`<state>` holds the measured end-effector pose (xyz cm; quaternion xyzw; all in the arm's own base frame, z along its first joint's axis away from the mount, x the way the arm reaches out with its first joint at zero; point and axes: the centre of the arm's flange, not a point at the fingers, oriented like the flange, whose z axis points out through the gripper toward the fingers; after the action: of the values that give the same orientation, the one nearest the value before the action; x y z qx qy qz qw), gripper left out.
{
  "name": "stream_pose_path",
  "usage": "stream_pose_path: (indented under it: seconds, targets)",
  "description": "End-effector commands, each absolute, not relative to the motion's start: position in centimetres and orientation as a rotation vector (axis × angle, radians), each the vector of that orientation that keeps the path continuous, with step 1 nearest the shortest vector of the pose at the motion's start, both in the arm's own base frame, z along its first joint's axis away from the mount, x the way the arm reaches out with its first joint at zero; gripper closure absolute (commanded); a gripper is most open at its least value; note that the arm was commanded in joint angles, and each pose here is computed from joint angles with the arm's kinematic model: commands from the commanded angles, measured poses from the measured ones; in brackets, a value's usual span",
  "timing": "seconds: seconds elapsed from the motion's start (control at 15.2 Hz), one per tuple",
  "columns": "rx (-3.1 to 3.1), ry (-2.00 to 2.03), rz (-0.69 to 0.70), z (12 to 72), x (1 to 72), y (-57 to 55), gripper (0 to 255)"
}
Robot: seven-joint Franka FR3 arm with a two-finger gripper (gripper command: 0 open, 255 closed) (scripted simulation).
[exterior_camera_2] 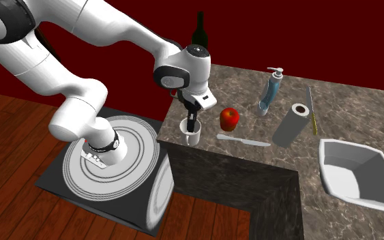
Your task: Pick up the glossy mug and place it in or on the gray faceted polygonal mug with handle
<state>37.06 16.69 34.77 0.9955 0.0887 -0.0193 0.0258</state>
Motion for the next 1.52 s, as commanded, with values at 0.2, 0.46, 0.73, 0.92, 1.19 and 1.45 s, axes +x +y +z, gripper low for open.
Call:
stream_pose_path:
  seconds: [0.2,0.46,0.73,0.92,1.19,1.45]
  targets:
    - [3.077,0.274,-0.060,34.8,37.1,16.7,255]
    - [3.077,0.274,-0.060,34.8,37.1,16.7,255]
    - [3.077,0.274,-0.060,35.8,37.1,16.7,255]
    - [3.077,0.274,-0.060,37.4,37.1,16.7,255]
    - [3.077,0.274,-0.060,39.5,37.1,16.7,255]
    - [3.077,0.274,-0.060,41.6,37.1,16.7,255]
